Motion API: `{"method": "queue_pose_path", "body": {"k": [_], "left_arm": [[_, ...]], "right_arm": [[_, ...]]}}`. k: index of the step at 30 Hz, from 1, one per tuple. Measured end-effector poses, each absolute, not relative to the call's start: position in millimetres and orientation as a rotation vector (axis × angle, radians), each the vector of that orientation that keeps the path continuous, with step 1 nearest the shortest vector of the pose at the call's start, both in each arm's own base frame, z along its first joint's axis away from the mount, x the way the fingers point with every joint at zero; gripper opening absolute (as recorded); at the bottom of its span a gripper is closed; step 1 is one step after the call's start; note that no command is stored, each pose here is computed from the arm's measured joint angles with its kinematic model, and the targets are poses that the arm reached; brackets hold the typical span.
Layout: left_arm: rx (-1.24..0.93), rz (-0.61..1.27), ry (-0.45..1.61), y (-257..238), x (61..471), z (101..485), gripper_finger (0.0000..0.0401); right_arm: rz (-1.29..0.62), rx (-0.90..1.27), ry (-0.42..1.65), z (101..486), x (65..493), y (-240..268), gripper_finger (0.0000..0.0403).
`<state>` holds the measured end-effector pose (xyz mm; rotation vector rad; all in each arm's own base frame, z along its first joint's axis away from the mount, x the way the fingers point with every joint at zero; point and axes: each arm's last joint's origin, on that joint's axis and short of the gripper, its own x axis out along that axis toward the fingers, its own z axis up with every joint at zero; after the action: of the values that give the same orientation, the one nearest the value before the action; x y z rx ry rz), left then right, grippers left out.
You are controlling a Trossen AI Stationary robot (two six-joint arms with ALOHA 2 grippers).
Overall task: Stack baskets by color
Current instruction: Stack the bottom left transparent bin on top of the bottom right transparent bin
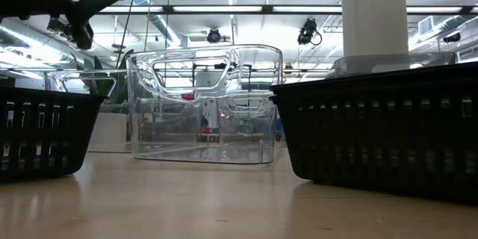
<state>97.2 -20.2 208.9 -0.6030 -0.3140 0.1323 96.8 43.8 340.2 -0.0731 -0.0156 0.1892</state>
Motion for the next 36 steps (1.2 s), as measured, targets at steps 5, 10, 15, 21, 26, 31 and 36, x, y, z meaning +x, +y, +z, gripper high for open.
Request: {"method": "queue_pose_path", "body": {"k": [5, 10, 15, 21, 26, 31, 36], "left_arm": [[-0.552, 0.143, -0.243, -24, 105, 231, 0.0117], [-0.477, 0.235, 0.014, -32, 129, 249, 0.0117], [-0.370, 0.199, 0.331, -46, 157, 250, 0.0117], [-0.301, 0.184, 0.624, -59, 185, 252, 0.0117], [-0.151, 0.196, 0.819, -72, 205, 253, 0.0117], [-0.047, 0.190, 0.960, -86, 220, 244, 0.0135], [-0.008, 0.201, 1.029, -91, 226, 230, 0.0196]], "right_arm": [[0.189, -0.071, -0.016, 340, 97, 44, 0.0071], [0.189, -0.069, -0.010, 340, 97, 44, 0.0071], [0.190, -0.075, 0.004, 338, 97, 44, 0.0071], [0.190, -0.078, 0.011, 337, 97, 44, 0.0071], [0.191, -0.077, 0.012, 337, 97, 44, 0.0071], [0.190, -0.063, 0.013, 337, 97, 44, 0.0071], [0.191, -0.065, 0.018, 337, 98, 44, 0.0071]]}}
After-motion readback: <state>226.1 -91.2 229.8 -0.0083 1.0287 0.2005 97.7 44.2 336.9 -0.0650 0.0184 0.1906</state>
